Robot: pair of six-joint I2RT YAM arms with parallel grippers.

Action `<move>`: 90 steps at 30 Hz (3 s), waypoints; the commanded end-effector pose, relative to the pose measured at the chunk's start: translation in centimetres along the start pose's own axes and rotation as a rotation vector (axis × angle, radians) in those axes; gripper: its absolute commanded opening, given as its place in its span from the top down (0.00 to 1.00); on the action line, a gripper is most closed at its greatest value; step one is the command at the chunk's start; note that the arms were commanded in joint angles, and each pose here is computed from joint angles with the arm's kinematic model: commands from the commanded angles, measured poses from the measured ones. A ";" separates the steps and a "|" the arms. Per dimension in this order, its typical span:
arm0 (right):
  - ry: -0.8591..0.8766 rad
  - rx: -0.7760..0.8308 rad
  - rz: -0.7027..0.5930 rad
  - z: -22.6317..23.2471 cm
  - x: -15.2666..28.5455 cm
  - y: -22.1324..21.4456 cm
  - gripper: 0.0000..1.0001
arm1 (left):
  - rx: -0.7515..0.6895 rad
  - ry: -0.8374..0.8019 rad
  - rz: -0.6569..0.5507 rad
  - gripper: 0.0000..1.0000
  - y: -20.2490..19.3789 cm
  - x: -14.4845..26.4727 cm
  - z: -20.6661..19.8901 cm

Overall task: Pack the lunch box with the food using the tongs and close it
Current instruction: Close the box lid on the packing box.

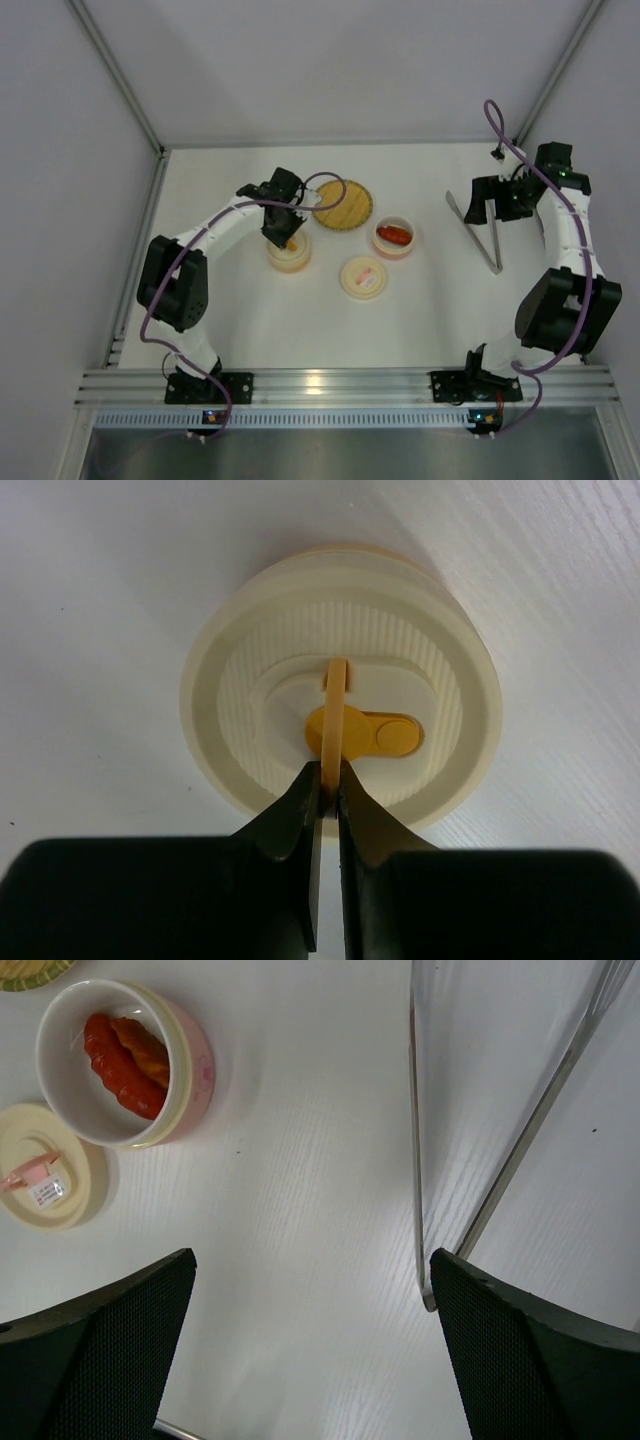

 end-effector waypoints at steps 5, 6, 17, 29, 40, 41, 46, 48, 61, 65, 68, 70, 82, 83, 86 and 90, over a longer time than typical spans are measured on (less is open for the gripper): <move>0.010 0.032 -0.017 0.5 0.5 0.6 0.01 | -0.024 -0.038 0.188 1.00 -4.8 -4.7 -0.5; 0.010 0.033 -0.017 0.5 0.5 0.6 0.00 | -0.018 -0.040 0.190 0.98 -4.9 -4.8 -0.5; 0.016 0.031 -0.019 0.7 0.7 0.8 0.01 | 0.026 -0.048 0.153 0.44 -3.5 -3.2 -0.3; 0.038 0.023 -0.025 1.1 0.7 1.1 0.01 | 0.088 -0.026 0.014 0.33 0.2 1.6 1.8; 0.032 0.030 -0.019 0.9 0.7 0.9 0.01 | 0.144 -0.033 -0.032 0.35 1.7 2.4 3.9; 0.031 0.029 -0.018 0.8 0.6 0.9 0.01 | 0.151 -0.025 -0.025 0.36 1.6 2.4 4.4; 0.033 0.028 -0.017 0.8 0.6 0.9 0.01 | 0.166 -0.016 -0.014 0.40 1.1 2.0 5.1; 0.035 0.026 -0.015 0.9 0.5 0.8 0.01 | 0.172 -0.014 -0.003 0.42 0.8 1.7 5.3; 0.026 0.031 -0.013 0.8 0.6 0.7 0.01 | 0.193 -0.019 0.038 0.53 -0.7 -0.2 5.1; 0.032 0.030 -0.016 0.9 0.7 0.9 0.01 | 0.201 -0.022 0.046 0.54 -0.9 -0.3 4.9; 0.037 0.039 -0.020 1.1 1.0 1.0 0.01 | 0.213 -0.030 0.016 0.55 -0.4 0.5 5.1; 0.045 0.048 -0.024 1.4 1.4 1.1 0.01 | 0.219 -0.034 -0.056 0.53 1.1 2.4 5.9; 0.222 0.439 0.048 10.0 2.5 -2.1 0.01 | 0.233 -0.335 -0.436 0.33 5.3 15.1 4.5; 0.272 0.556 0.066 12.1 2.2 -3.0 0.02 | 0.210 -0.347 -0.458 0.32 5.1 15.9 4.0; 0.370 0.759 0.085 15.4 2.0 -5.0 0.03 | 0.182 -0.453 -0.488 0.30 4.4 16.7 1.9; 0.567 0.995 0.122 18.5 1.3 -7.4 0.10 | 0.197 -0.546 -0.525 0.30 4.3 17.6 0.9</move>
Point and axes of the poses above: each gripper's point midway between its finger pads, its own x axis back along the fingers, its own z axis along the line the jaws close on, y = z × x, the point moved 1 cm from there along x, back along the fingers, and after that the axes turned 15 degrees about -x, right-handed, at the moved point
